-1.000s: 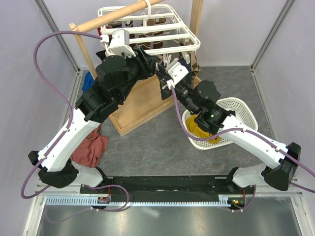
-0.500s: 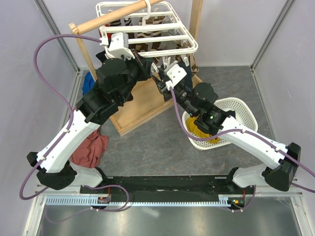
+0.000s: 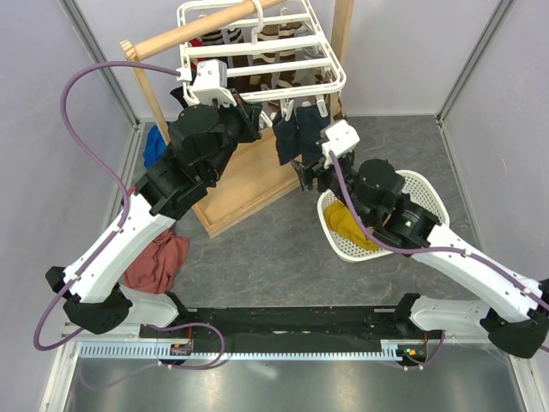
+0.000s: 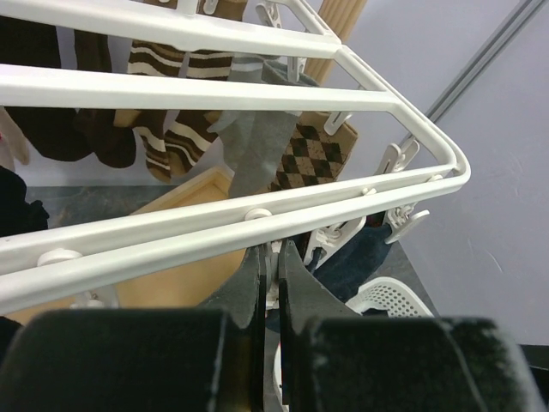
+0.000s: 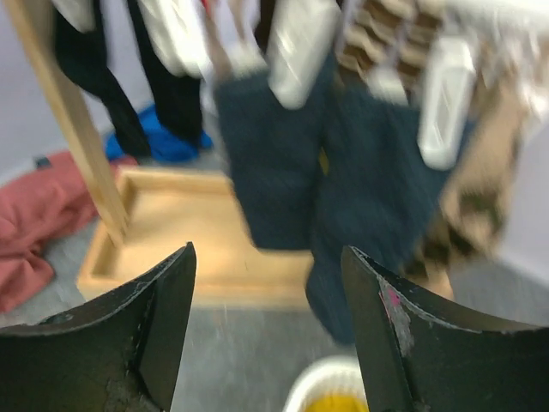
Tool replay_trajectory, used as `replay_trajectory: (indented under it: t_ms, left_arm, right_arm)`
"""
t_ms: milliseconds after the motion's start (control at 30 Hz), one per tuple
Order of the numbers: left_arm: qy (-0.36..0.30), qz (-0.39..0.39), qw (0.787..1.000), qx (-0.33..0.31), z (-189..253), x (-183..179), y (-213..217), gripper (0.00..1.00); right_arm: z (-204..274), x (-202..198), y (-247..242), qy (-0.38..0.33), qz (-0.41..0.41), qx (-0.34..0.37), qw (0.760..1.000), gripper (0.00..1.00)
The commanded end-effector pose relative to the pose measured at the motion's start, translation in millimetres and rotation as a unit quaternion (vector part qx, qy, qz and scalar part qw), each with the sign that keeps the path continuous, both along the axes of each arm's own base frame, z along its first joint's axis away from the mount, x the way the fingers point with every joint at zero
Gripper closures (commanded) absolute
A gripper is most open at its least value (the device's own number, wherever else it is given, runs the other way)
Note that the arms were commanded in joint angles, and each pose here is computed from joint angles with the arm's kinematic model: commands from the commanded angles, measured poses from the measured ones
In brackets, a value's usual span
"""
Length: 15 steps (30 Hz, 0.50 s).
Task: Clip the socks to the hanger
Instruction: Pick up the sock from the bin.
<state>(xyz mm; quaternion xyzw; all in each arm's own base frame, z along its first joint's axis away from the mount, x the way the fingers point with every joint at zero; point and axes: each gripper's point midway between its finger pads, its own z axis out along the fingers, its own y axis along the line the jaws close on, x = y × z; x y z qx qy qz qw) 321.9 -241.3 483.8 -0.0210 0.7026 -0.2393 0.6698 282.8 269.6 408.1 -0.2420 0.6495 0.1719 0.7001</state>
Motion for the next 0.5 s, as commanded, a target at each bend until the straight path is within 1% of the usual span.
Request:
replay_trajectory:
  t_ms: [0,33,100,133,167,267,333,367,400,467]
  left_arm:
    - [-0.03,-0.016,0.999,0.007,14,-4,-2,0.94]
    - [-0.031,-0.017,0.999,0.007,14,-4,-2,0.94]
    - [-0.034,-0.018,0.999,0.007,16,-5,-1,0.93]
    - [-0.034,-0.018,0.999,0.006,17,-5,-1,0.93]
    - [-0.036,-0.019,0.999,0.005,18,-6,-1,0.93]
    - [-0.038,-0.018,0.999,0.006,19,-6,0,0.93]
    - [-0.04,-0.017,0.999,0.004,21,-6,1,0.93]
    - [-0.039,-0.018,0.999,0.007,19,-6,0,0.93]
    - [-0.04,-0.018,0.999,0.005,21,-7,1,0.93]
    - [-0.042,-0.018,0.999,0.005,22,-7,2,0.93]
  right_arm:
    - [-65,-4,-60,0.1,-0.12,-0.046,0.987,0.23]
    - [-75,-9,-70,0.119,-0.136,-0.034,0.983,0.23]
    - [-103,-11,-94,0.145,-0.175,-0.058,0.972,0.23]
    - [-109,-16,-105,0.154,-0.186,-0.058,0.969,0.23]
    - [-115,-17,-113,0.166,-0.201,-0.044,0.964,0.23]
    - [-136,-14,-141,0.19,-0.246,-0.033,0.95,0.23]
    - [-153,-7,-166,0.206,-0.286,-0.028,0.935,0.22]
    - [-159,-1,-183,0.215,-0.317,-0.015,0.924,0.21]
    - [-171,1,-189,0.226,-0.329,-0.019,0.916,0.21]
    - [-181,11,-210,0.236,-0.369,0.001,0.899,0.21]
